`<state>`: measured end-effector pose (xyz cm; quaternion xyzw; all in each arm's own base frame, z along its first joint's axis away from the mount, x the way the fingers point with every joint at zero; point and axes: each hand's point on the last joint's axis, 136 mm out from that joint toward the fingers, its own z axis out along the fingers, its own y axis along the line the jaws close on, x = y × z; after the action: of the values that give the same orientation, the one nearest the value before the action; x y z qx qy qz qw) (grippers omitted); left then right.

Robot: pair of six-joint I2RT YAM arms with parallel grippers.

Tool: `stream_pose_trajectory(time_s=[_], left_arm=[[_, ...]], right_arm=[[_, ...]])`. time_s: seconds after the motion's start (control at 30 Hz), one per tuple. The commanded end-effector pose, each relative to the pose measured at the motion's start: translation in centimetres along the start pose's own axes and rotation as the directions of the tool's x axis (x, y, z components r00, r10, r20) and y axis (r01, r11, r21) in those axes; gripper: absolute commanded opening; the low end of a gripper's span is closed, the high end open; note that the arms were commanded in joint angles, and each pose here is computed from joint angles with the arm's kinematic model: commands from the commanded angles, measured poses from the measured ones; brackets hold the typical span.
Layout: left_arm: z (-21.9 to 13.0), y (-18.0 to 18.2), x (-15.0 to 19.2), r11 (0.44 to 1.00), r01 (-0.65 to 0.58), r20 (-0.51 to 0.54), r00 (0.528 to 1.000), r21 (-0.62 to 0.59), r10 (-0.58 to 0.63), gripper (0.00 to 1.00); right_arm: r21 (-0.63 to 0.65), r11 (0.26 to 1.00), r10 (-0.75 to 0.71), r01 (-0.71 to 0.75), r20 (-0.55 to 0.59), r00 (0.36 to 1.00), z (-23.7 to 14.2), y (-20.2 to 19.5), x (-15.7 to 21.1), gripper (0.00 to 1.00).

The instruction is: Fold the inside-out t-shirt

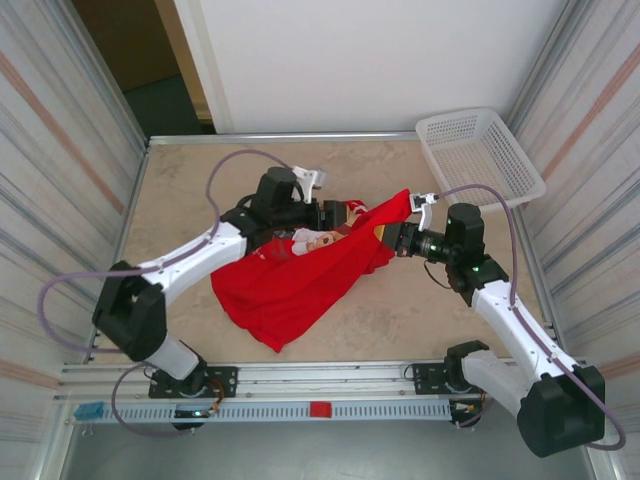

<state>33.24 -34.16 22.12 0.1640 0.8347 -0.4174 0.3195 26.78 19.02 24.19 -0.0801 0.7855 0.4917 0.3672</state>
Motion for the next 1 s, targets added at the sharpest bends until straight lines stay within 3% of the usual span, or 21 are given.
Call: stream_pose_trajectory(time_s=[0.0, 0.17, 0.3, 0.37, 0.47, 0.5, 0.8, 0.97], left_arm=[[1.6, -1.5, -1.5, 0.993, -0.069, 0.008, 0.998, 0.097, 0.068, 0.69], [4.1, -3.3, -1.3, 0.965, -0.038, -0.053, 0.997, 0.26, 0.053, 0.71], [4.2, -5.1, -1.3, 0.922, -0.024, -0.042, 0.998, 0.386, 0.043, 0.68], [4.0, -6.0, -1.0, 0.899, -0.019, -0.049, 0.998, 0.438, 0.045, 0.51], [3.5, -7.2, -0.7, 0.873, -0.018, -0.053, 0.997, 0.488, 0.051, 0.09], [3.2, -7.3, -0.8, 0.871, -0.025, -0.042, 0.998, 0.49, 0.052, 0.0], [-1.5, -8.1, -4.4, 0.899, -0.097, 0.148, 0.988, 0.428, 0.037, 0.0], [-2.9, -8.1, -5.1, 0.918, -0.1, 0.194, 0.981, 0.384, 0.026, 0.0]], right_arm=[[-0.046, 0.998, -0.045, 0.045, -0.014, 0.999, -0.3, 1.0, 0.3, 0.0], [-0.046, 0.998, -0.045, 0.044, -0.017, 0.999, -0.2, 1.0, 0.3, 0.0], [-0.042, 0.998, -0.047, 0.047, -0.018, 0.999, -0.1, 0.9, 0.3, 0.0], [-0.039, 0.998, -0.045, 0.045, -0.02, 0.999, 0.0, 0.7, 0.4, 0.0], [-0.036, 0.998, -0.047, 0.046, -0.022, 0.999, 0.0, 0.6, 0.4, 0.0], [-0.032, 0.998, -0.046, 0.045, -0.023, 0.999, 0.0, 0.5, 0.5, 0.0], [0.034, 0.999, -0.015, 0.016, -0.03, 0.999, 0.3, -1.8, 1.7, 0.0], [0.053, 0.999, -0.005, 0.007, -0.034, 0.999, 0.5, -2.5, 2.0, 0.0]])
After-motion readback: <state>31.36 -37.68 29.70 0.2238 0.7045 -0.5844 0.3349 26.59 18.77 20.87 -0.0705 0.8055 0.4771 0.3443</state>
